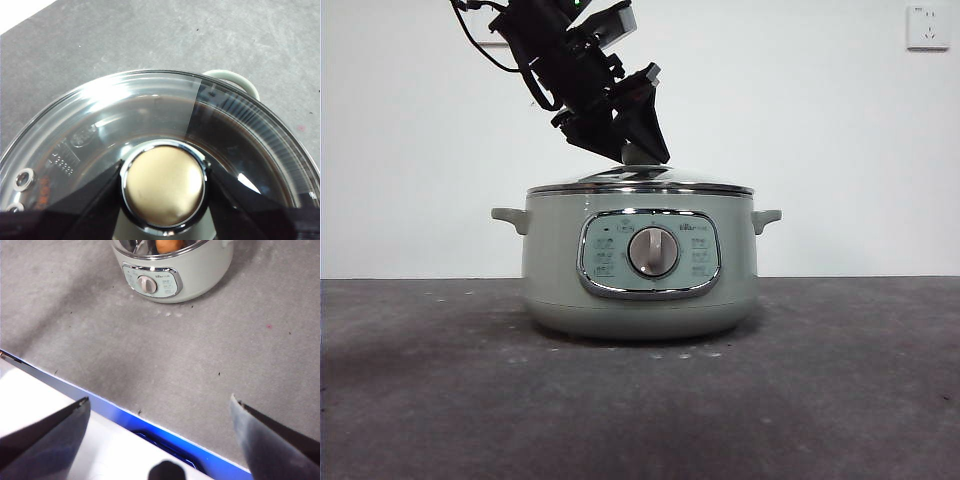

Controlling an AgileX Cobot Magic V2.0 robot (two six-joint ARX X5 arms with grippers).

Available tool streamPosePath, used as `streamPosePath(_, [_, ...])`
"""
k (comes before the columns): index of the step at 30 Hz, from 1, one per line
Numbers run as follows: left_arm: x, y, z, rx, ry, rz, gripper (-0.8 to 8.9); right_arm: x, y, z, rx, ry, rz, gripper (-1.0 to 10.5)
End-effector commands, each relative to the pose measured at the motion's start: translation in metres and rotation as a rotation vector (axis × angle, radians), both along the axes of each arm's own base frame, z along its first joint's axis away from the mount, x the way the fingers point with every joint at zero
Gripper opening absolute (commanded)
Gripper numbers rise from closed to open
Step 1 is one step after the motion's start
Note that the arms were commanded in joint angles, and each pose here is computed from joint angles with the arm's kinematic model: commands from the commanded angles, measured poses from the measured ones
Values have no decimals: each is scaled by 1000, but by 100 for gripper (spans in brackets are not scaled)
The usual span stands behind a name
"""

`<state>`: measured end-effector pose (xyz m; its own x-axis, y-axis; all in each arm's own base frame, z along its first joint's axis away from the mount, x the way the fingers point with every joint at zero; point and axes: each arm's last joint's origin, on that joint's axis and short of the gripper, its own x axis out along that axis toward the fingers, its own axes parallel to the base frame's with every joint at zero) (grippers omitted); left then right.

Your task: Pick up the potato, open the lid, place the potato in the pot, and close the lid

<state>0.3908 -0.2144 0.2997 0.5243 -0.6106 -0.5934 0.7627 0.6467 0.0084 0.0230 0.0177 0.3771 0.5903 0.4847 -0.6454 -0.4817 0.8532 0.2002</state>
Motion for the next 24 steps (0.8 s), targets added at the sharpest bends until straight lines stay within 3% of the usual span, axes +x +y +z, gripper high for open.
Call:
streamPosePath(1, [3, -2, -2, -20, -13, -10, -8, -1, -1, -4, -19, 25, -1, 468])
streamPosePath(9, [1, 0, -5, 6, 31, -5, 14, -1, -1, -4, -19, 25, -2, 468])
streamPosePath(15, [3, 4, -6, 4, 42, 9, 382, -1, -1, -4, -19, 25, -2, 468])
streamPosePath(24, [4, 10, 8, -17, 36, 36, 391, -1, -1, -4, -19, 25, -2, 468])
